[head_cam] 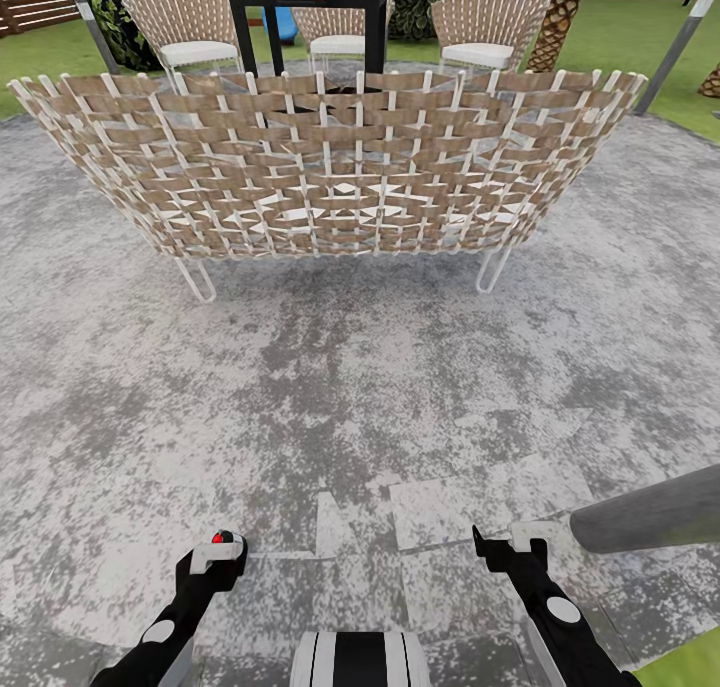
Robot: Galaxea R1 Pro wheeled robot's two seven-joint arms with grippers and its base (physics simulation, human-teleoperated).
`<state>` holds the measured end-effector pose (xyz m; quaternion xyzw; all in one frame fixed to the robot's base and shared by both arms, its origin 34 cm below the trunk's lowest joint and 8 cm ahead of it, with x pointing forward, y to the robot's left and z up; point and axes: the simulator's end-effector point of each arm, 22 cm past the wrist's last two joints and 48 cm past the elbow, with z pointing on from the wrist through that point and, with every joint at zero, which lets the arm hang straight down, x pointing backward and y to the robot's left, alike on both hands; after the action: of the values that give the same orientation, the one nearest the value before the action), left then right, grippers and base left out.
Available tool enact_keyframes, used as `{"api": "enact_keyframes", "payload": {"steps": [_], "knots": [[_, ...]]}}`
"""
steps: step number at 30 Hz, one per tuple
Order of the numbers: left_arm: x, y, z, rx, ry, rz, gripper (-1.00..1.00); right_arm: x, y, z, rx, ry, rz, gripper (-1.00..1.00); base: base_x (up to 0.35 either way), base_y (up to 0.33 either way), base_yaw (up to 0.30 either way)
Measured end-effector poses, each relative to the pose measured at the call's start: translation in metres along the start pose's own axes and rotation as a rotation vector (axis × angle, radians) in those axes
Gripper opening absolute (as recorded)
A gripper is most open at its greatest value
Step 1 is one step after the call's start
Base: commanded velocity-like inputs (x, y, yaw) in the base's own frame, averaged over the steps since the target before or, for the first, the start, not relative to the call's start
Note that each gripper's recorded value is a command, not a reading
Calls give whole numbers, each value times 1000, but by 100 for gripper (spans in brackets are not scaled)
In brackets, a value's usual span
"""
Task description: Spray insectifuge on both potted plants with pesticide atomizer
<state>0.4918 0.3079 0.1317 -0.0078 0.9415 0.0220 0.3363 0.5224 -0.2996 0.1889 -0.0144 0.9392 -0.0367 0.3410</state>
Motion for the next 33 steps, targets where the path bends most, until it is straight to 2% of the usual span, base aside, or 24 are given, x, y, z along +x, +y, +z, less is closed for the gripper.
{"api": "enact_keyframes", "payload": {"steps": [14,33], "knots": [[-5,-6,1,10,-11,6,100,0,0,0,0,0,0,100,0,0,0],[-7,-2,1,-1,-15,-6,100,0,1,0,-1,0,-1,100,0,0,0]]}}
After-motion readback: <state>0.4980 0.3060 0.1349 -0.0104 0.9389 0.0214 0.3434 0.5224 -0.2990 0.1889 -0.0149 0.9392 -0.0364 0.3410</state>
